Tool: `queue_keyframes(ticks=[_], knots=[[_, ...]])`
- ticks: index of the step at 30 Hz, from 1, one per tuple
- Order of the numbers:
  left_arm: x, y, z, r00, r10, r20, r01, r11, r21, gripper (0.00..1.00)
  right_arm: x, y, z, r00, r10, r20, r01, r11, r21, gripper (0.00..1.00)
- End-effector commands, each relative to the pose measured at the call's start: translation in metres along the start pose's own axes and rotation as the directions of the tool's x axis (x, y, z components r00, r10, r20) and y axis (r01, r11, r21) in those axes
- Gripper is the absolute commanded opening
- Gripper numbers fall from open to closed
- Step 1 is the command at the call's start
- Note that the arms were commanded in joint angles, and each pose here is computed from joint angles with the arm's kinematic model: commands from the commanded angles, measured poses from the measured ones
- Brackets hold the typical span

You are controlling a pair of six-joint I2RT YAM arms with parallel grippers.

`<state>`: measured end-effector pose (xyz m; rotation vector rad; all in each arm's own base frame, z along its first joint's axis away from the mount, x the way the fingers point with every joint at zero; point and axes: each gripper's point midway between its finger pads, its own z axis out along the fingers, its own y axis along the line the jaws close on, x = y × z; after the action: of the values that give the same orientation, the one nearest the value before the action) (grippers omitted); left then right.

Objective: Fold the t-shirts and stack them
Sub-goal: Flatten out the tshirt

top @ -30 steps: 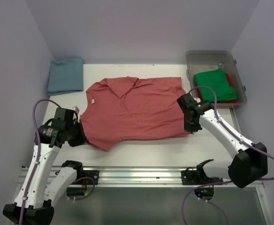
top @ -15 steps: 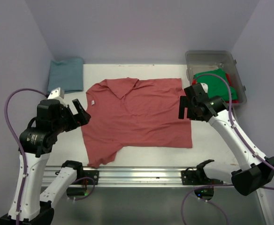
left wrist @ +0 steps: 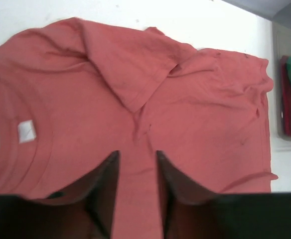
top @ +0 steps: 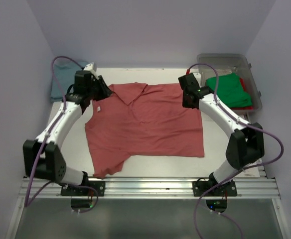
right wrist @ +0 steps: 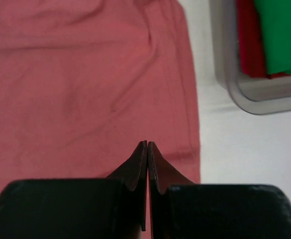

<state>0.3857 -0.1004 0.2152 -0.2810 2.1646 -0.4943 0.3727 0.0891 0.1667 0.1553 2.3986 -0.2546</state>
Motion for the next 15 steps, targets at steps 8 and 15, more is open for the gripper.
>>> queue_keyframes(ticks=[8,15], knots=[[0.007,-0.029,0.139,0.983,-0.099,-0.157,0.13,0.97,0.205,0.0,0.061,0.069,0.063,0.983,0.019,-0.183,-0.06,0.973,-0.223,0.0],[0.038,-0.011,0.167,0.954,-0.208,-0.214,0.24,0.961,0.135,0.36,0.09,0.06,0.067,0.98,0.009,-0.2,-0.052,0.976,-0.213,0.0]])
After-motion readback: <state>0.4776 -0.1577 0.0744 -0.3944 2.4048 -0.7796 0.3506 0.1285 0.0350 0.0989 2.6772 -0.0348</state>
